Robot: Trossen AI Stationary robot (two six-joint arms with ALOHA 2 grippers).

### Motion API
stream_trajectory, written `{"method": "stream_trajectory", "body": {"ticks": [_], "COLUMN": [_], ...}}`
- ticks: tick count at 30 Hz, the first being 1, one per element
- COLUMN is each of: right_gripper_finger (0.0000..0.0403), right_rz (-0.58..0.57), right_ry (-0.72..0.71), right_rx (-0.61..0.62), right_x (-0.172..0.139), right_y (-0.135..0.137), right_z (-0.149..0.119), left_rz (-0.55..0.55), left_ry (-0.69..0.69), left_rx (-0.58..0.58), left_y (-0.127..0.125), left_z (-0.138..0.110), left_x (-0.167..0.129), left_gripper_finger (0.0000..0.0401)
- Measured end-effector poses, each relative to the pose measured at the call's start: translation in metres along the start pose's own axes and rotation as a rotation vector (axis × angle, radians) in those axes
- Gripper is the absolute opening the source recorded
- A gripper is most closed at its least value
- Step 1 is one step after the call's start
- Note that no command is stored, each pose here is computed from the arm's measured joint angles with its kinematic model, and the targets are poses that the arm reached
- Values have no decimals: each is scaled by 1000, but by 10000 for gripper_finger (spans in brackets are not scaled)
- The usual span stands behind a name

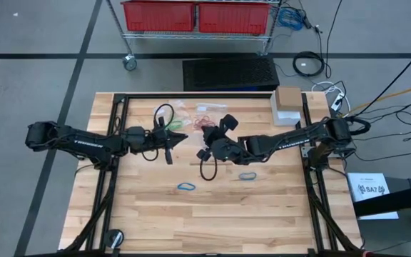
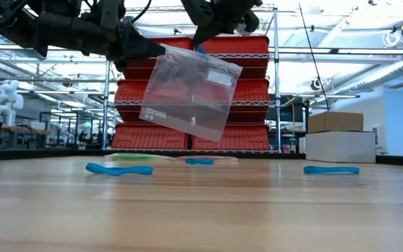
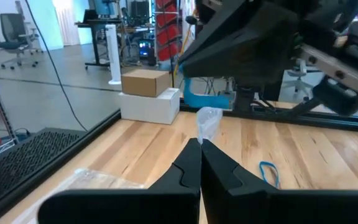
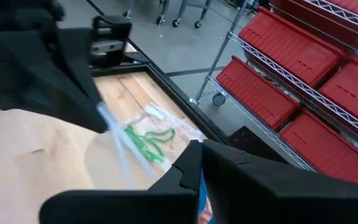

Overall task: Sort rubber bands
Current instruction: Put the blue rubber band into the open transparent zip bag

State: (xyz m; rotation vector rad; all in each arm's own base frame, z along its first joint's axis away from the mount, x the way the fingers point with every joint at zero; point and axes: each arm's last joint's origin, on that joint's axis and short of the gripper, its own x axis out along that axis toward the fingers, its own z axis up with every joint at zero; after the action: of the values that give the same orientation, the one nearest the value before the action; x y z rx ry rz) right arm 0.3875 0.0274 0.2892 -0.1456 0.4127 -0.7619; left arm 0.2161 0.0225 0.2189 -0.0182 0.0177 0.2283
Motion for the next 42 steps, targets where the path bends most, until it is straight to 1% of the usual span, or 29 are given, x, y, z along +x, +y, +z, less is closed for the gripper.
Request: {"method": "stream_trajectory", "body": {"ticks": [3,7,9,15,17,21,26,31,34,36,38,41,42], "right_gripper_finger": [0,0,0,0,0,0,0,0,0,0,0,0,0], "right_rz": [13,77,86,109,181,337,447,571,643,673,681,690,713], "right_ry": [-6,-6,-14,-84,-104,-142,-165,-194,-210,-205,-186,-162,-160], "right_rx": [-16,-26,-27,-126,-179,-292,-381,-383,-386,-384,-393,-404,-403], "right_x": [-4,-4,-4,-4,-5,-8,-10,-18,-27,-33,-36,-36,-36], "right_y": [2,4,4,5,7,10,11,8,3,-3,-7,-9,-9], "right_z": [1,2,3,11,13,14,14,19,24,26,26,24,24], "left_rz": [0,2,3,-4,-14,-68,-167,-248,-273,-279,-295,-319,-319], "left_ry": [2,2,2,4,6,6,4,7,14,20,19,15,14], "left_rx": [0,0,0,1,4,9,52,82,87,87,88,102,102], "left_y": [0,0,0,0,0,-2,-5,-7,-8,-8,-8,-9,-9], "left_z": [0,0,0,0,-1,-1,-1,-1,-2,-3,-3,-2,-2], "left_x": [0,0,0,0,0,0,0,-1,-1,-1,-1,-1,-1], "left_gripper_finger": [2,2,2,2,2,2,2,2,2,2,2,2,2]}}
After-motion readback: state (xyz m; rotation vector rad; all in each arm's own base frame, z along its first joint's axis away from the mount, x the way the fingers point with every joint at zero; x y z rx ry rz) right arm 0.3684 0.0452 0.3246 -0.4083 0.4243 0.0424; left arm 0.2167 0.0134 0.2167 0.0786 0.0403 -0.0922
